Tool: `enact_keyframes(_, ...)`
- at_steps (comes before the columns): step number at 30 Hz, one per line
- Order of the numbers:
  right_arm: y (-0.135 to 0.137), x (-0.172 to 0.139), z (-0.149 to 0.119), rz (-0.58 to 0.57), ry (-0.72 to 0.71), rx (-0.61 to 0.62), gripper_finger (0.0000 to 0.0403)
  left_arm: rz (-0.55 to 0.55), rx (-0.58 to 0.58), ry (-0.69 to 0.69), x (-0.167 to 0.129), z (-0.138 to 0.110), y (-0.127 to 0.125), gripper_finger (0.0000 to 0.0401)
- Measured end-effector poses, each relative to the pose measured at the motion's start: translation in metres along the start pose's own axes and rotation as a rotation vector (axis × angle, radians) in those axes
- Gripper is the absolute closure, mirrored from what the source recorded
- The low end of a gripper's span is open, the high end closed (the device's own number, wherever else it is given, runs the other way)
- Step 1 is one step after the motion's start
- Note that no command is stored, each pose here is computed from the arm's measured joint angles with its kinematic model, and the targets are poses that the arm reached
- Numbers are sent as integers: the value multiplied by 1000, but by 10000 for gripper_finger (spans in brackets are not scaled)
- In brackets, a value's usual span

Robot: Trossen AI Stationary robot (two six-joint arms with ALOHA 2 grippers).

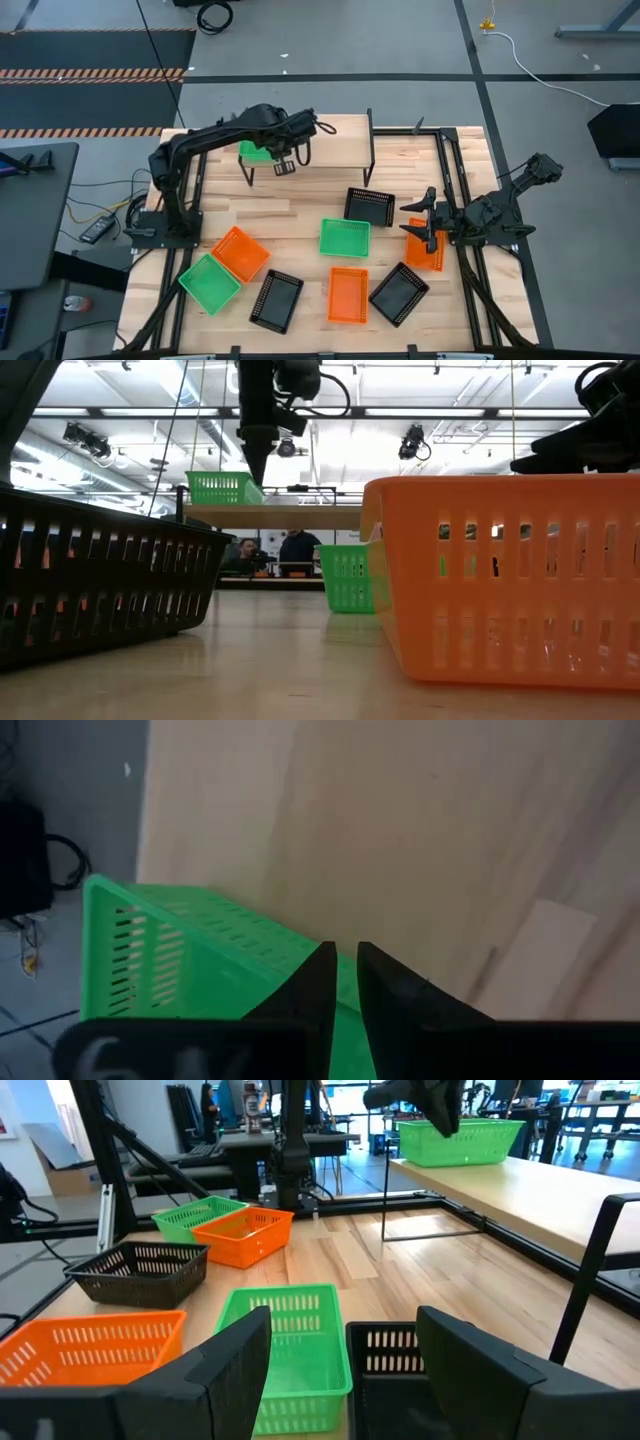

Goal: Stack baskets on shelf by color
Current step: Put the middle green bin on the shelf, then put the left black bin on the shelf

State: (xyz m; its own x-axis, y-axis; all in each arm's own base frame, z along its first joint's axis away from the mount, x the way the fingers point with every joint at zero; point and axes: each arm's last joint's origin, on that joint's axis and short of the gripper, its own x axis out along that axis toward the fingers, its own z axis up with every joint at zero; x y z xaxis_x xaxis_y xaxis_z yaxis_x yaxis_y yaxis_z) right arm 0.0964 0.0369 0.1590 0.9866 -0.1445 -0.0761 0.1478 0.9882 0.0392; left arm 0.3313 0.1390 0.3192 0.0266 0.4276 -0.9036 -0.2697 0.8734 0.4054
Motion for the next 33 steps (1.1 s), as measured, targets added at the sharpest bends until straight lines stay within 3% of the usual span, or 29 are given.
enact_keyframes(4,0,0,0,0,0,0,147,-53,15,-16,-12,2,-22,353)
enact_keyframes(7,0,0,0,0,0,2,147,-72,-46,-81,-31,6,-40,351)
enact_keyframes(10,0,0,0,0,0,6,147,-141,-47,-125,-49,7,-67,347)
enact_keyframes(15,0,0,0,0,1,8,147,-287,47,-167,-78,-3,-125,339)
enact_keyframes(18,0,0,-1,-1,8,4,147,-382,136,-183,-96,-15,-165,336)
enact_keyframes(23,1,1,-2,-2,23,-6,147,-439,252,-235,-120,-48,-234,331)
enact_keyframes(33,2,3,-5,-7,51,47,147,-537,235,-243,-124,-109,-318,289)
